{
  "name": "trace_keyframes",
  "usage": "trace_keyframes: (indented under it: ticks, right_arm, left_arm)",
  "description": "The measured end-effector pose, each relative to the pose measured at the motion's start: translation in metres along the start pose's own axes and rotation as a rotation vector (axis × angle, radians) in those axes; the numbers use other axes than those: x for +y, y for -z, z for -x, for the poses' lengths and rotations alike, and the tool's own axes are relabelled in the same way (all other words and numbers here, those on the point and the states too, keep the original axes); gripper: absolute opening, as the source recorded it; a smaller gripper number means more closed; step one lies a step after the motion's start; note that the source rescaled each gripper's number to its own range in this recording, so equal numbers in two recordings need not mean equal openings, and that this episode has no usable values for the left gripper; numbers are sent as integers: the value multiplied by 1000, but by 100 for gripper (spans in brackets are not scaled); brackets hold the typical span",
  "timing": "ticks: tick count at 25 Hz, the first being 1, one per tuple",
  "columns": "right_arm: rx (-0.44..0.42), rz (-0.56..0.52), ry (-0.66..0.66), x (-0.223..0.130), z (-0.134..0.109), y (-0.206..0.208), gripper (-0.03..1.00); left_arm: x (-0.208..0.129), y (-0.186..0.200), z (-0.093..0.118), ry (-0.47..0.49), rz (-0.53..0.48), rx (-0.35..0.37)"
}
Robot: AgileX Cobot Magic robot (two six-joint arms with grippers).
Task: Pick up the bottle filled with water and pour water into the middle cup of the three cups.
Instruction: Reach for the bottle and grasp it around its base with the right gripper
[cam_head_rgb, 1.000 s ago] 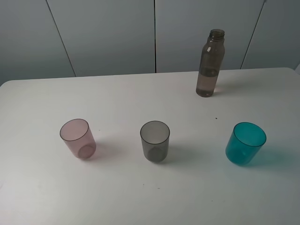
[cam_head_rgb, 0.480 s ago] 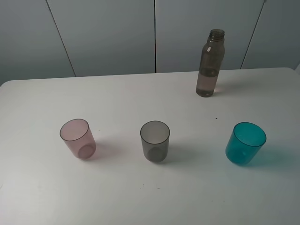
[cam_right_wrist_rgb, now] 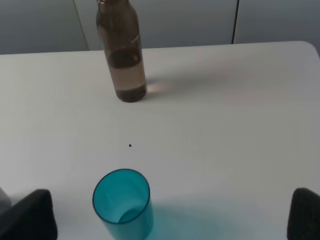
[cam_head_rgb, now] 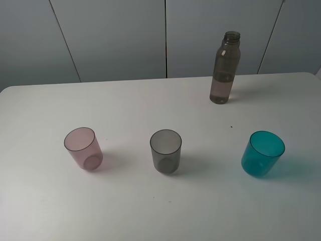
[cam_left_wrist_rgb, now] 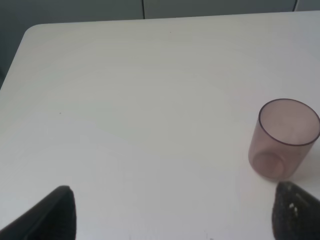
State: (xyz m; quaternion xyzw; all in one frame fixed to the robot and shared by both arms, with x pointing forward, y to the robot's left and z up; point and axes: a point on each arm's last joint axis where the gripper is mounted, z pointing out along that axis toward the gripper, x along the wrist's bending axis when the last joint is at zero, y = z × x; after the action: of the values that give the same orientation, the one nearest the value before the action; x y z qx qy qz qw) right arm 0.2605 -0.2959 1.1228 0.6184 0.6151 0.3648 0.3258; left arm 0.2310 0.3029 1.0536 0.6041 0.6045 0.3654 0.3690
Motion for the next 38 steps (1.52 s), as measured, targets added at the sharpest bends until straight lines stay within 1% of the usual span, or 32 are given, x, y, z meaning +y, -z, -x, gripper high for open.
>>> trace_keyframes:
  ticks: [2,5,8,11,14,17,19,22,24,26,31,38]
  right_arm:
    - [-10,-25,4,24,0,-4,100]
    - [-11,-32,4,60,-2,-14,100]
    - [13,-57,-13,90,-5,-36,100]
    - [47,-119,-44,107,-8,-69,100]
    - [69,-196,-67,113,-11,-107,100]
    - [108,-269,-31,113,-23,-143,100]
    - [148,-285,4,113,-36,-162,100]
    - [191,-266,39,109,-53,-188,100]
    - [199,-253,46,99,-59,-208,100]
    - [195,-228,42,88,-61,-225,100]
    - [168,-252,61,57,-59,-258,100]
    - [147,-241,81,23,-59,-305,100]
  left_arm:
    - [0,0,0,-4,0,0]
    - [0,0,0,-4,0,0]
    - [0,0,0,-4,0,0]
    - [0,0,0,-4,0,0]
    - [0,0,0,-4,0,0]
    - [0,0,0,-4,0,0]
    - [0,0,0,-4,0,0]
    - [0,0,0,-4,0,0]
    - [0,0,0,-4,0,0]
    - [0,0,0,-4,0,0]
    - [0,0,0,-4,0,0]
    - [0,0,0,-4,0,0]
